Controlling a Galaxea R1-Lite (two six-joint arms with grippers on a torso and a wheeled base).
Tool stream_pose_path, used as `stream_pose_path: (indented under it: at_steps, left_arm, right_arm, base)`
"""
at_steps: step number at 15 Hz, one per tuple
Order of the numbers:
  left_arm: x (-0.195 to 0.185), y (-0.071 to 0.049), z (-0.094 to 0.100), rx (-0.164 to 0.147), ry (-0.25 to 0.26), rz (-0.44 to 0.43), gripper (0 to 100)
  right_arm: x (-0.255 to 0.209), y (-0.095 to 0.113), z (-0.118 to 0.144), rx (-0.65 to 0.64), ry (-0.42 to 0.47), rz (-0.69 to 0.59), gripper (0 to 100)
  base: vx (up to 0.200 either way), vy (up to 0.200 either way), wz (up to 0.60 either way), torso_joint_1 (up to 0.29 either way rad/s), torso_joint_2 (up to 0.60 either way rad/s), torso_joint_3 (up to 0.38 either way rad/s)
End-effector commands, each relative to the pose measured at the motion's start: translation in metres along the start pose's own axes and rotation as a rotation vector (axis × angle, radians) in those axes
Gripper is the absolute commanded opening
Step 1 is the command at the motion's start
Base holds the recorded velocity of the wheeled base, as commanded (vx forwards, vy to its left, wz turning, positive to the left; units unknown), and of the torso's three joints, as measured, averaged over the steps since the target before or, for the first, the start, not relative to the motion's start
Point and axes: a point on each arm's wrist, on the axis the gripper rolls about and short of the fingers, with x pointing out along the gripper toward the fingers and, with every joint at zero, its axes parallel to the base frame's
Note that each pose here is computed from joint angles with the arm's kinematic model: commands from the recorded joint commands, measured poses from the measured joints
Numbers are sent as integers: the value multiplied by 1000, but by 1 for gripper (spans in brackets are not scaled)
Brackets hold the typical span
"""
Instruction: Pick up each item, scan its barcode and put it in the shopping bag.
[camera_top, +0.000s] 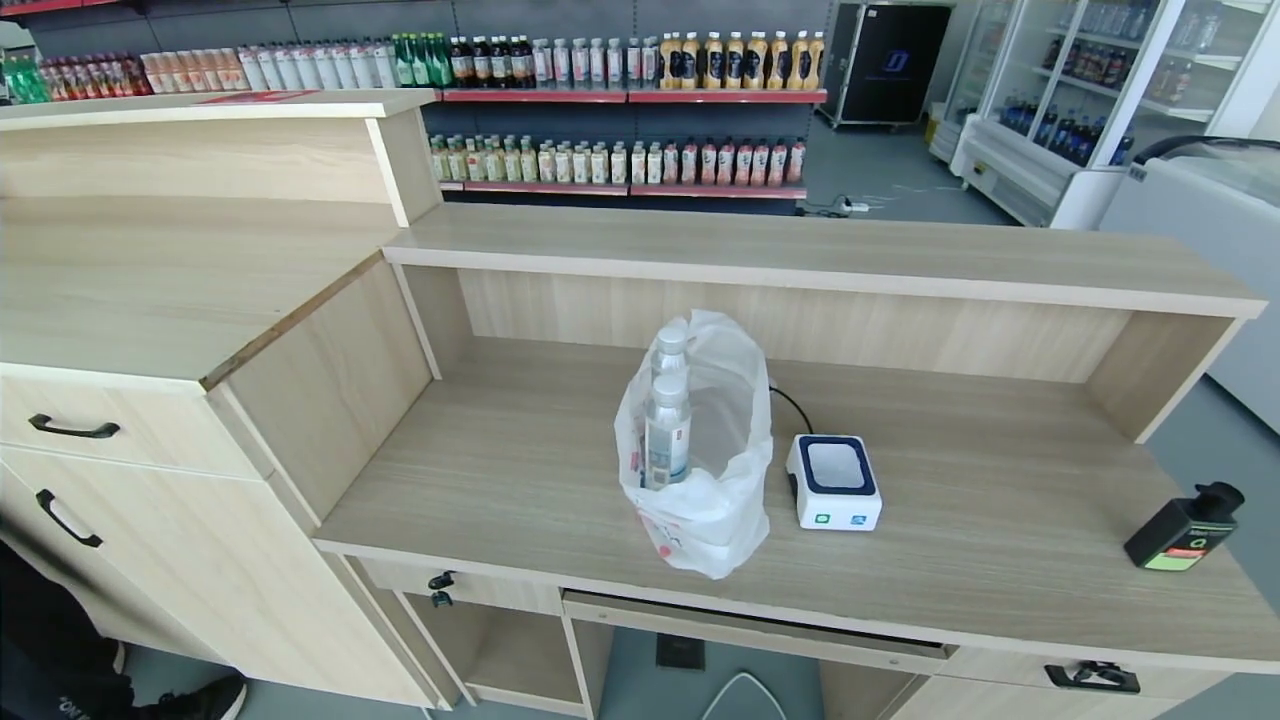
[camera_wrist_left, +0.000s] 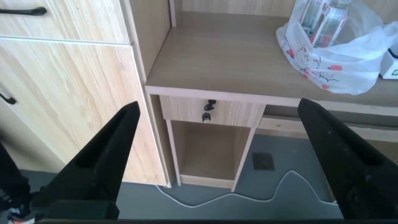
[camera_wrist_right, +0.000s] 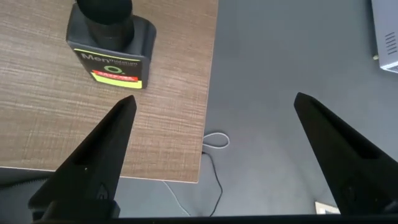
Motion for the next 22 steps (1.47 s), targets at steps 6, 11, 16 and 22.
stream_pose_path:
  at_steps: [6, 11, 16, 22]
  left_arm:
    - [0, 0, 0, 0, 2, 0, 100]
    - [0, 0, 0, 0, 2, 0, 100]
    - [0, 0, 0, 0, 2, 0, 100]
    - [0, 0, 0, 0, 2, 0, 100]
  right_arm:
    - [64, 18, -7, 53, -75, 203, 100]
    - [90, 42, 4, 41, -100, 300, 100]
    - [98, 56, 9, 35, -101, 340, 100]
    - [105, 66, 13, 27, -103, 368, 0]
  base:
    - [0, 0, 0, 0, 0, 0]
    - [0, 0, 0, 0, 0, 0]
    - [0, 0, 0, 0, 0, 0]
    - [0, 0, 0, 0, 0, 0]
